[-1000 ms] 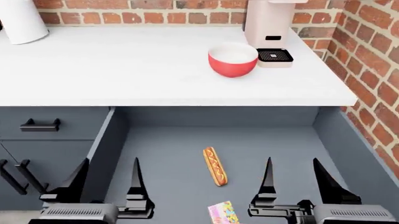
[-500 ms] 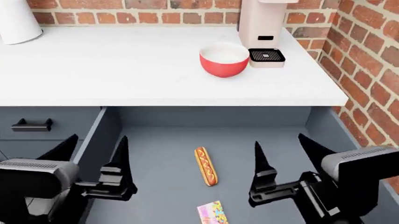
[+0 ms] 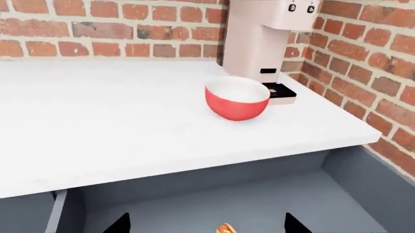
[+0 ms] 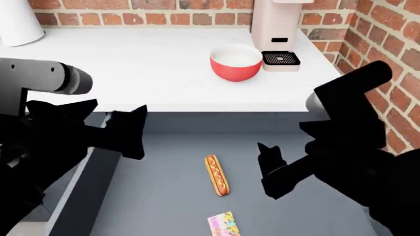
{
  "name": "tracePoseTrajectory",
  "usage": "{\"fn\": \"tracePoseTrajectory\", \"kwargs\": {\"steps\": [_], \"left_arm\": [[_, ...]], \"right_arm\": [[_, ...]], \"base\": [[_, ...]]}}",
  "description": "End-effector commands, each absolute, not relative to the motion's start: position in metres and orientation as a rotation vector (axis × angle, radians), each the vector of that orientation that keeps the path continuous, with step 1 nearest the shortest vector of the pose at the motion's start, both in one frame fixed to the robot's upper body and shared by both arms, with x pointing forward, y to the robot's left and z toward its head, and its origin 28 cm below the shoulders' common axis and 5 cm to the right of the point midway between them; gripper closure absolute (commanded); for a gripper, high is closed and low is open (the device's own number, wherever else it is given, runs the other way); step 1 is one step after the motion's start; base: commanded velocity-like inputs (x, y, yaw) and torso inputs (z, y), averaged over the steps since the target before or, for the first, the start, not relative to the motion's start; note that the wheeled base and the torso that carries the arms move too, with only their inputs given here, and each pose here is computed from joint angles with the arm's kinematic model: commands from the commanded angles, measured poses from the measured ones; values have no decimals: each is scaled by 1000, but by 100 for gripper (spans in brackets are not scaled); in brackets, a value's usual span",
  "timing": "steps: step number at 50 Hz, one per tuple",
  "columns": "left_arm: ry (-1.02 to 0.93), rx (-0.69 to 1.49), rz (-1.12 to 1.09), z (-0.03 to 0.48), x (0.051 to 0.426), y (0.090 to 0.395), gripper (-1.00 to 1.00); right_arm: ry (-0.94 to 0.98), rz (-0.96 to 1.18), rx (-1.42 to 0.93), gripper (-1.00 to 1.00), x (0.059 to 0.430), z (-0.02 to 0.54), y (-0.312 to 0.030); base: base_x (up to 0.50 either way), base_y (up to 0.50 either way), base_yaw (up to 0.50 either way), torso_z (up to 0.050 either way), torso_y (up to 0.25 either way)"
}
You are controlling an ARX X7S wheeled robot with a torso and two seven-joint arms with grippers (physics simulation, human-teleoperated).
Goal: Place the bar in the bowl and close the drawer.
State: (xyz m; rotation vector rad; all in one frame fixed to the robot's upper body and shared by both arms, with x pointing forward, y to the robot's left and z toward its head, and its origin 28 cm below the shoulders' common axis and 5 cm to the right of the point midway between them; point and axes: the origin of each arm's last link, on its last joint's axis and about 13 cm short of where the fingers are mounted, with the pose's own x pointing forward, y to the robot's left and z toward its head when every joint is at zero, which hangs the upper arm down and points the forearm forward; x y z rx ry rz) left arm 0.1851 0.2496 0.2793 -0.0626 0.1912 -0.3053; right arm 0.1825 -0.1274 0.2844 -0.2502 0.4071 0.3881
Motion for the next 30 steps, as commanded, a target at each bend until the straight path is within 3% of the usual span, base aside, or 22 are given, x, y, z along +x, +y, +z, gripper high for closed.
{"fn": "tracePoseTrajectory", "kwargs": {"steps": [1,11,18,30], "left_arm": [[264,-72,-287,317,203,259,-100],[264,-70,-266,324,207,260,-100],[272,-64,-258,322,207,260,-100],[287,-54,-246,323,213,260,-100]], "right_arm": [[500,371,-322,-100,196,326,-130],[508,375,-329,-100,200,329,-128],[541,387,-327,-100,203,328,-127],[769,495,-250,-100,222,317,-108]], "base": [[23,0,0,0,0],[319,-38,0,0,0],[0,0,0,0,0],[0,0,0,0,0]]}}
